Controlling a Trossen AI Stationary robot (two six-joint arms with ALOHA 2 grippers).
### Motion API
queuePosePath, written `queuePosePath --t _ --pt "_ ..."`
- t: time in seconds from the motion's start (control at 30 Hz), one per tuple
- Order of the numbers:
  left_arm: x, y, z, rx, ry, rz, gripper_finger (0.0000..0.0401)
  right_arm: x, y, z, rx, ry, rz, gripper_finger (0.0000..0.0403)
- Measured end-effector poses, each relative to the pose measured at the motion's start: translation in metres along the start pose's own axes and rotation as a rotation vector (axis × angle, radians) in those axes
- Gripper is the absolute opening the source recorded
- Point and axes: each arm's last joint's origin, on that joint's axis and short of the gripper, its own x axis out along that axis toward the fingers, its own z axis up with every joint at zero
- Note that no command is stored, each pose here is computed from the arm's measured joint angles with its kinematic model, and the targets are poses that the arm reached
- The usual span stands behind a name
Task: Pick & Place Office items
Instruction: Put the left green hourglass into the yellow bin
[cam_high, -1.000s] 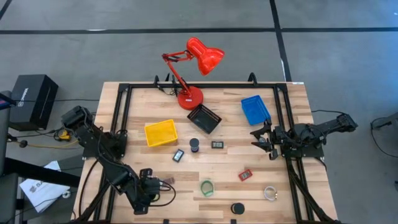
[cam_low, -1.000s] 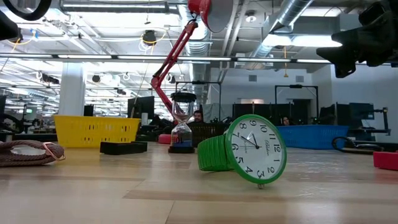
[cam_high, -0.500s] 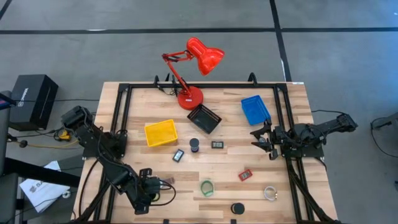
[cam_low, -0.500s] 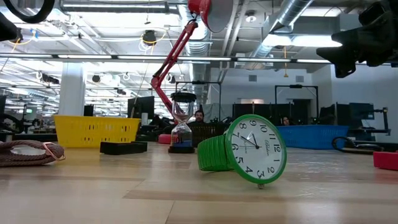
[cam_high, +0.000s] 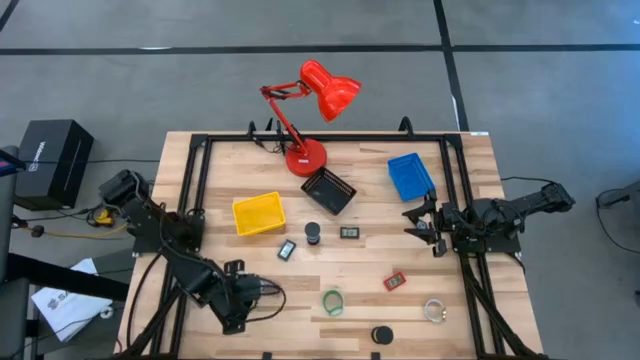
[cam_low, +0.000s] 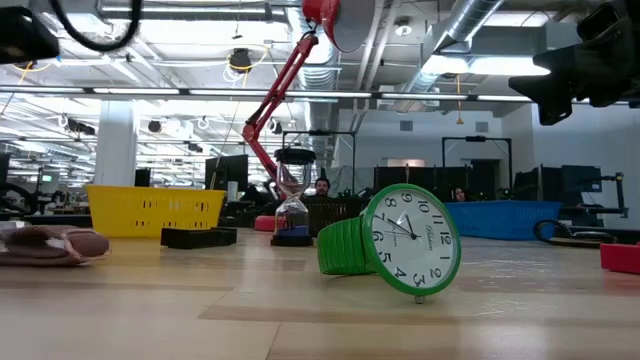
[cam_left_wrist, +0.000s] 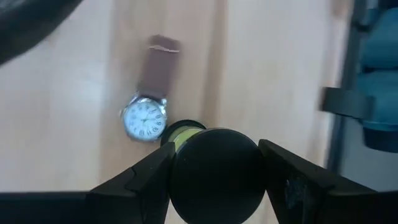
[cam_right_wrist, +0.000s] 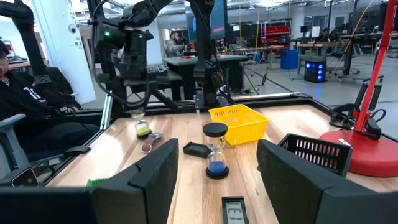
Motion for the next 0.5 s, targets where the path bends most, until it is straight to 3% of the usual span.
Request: queuePosePath --t 0.23,0.5 --pt "-0.017 0.017 0.020 -0.033 -0.024 0.024 0.0206 0.000 0.000 0.000 0.008 0.000 0.000 0.0210" --pt "-0.074 0.062 0.028 -0.127 -0.252 0.089 0.0205 0.000 0.000 0.000 0.007 0.000 0.000 0.0210"
